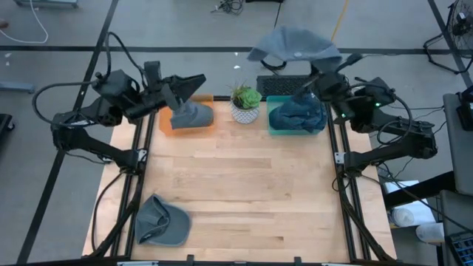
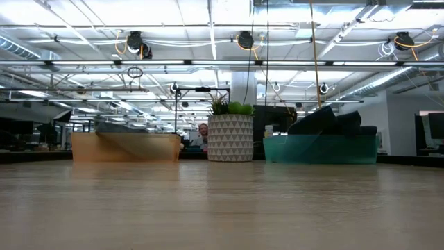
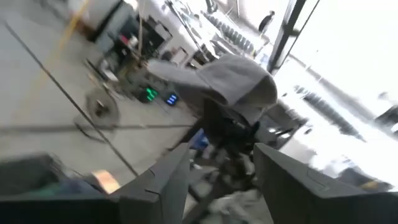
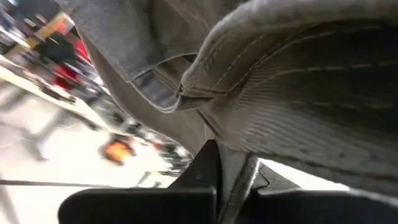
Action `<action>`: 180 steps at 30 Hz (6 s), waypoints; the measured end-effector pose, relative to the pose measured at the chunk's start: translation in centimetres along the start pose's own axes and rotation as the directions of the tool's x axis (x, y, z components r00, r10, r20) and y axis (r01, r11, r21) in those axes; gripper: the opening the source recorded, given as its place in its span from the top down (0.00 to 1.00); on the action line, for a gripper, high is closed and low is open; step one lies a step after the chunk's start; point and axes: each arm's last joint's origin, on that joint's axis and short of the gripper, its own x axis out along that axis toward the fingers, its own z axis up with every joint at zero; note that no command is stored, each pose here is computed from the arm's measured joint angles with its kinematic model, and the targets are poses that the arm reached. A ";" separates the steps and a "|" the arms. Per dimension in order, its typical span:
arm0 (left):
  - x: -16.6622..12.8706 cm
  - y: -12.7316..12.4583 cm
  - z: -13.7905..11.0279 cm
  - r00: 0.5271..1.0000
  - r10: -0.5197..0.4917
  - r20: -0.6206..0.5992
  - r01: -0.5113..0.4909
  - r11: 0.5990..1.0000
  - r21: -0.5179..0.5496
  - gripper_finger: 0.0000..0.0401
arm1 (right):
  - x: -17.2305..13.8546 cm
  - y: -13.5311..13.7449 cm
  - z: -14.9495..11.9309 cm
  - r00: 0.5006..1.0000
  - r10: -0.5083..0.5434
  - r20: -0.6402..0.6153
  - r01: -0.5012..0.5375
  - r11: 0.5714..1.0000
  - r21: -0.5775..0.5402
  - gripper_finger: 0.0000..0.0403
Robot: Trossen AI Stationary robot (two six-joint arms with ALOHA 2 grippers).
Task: Pick & Place hat
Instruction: Put the top gray cap into the orange bin
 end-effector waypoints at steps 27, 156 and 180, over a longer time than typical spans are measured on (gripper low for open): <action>5.7 1.5 -1.2 0.970 -0.245 0.006 0.221 0.864 -0.453 0.42 | 2.6 -0.3 -1.1 0.970 -0.063 0.234 0.181 0.832 -0.525 1.00; -4.7 10.3 0.7 0.556 -0.031 -0.831 0.038 0.999 -0.011 0.98 | -3.0 9.5 3.8 0.850 0.462 0.253 -0.467 0.883 -0.042 0.58; -2.7 13.6 -3.9 0.123 -0.158 -0.980 0.251 0.960 -0.123 0.98 | -3.0 9.4 3.8 0.851 0.458 0.259 -0.498 0.860 0.116 0.59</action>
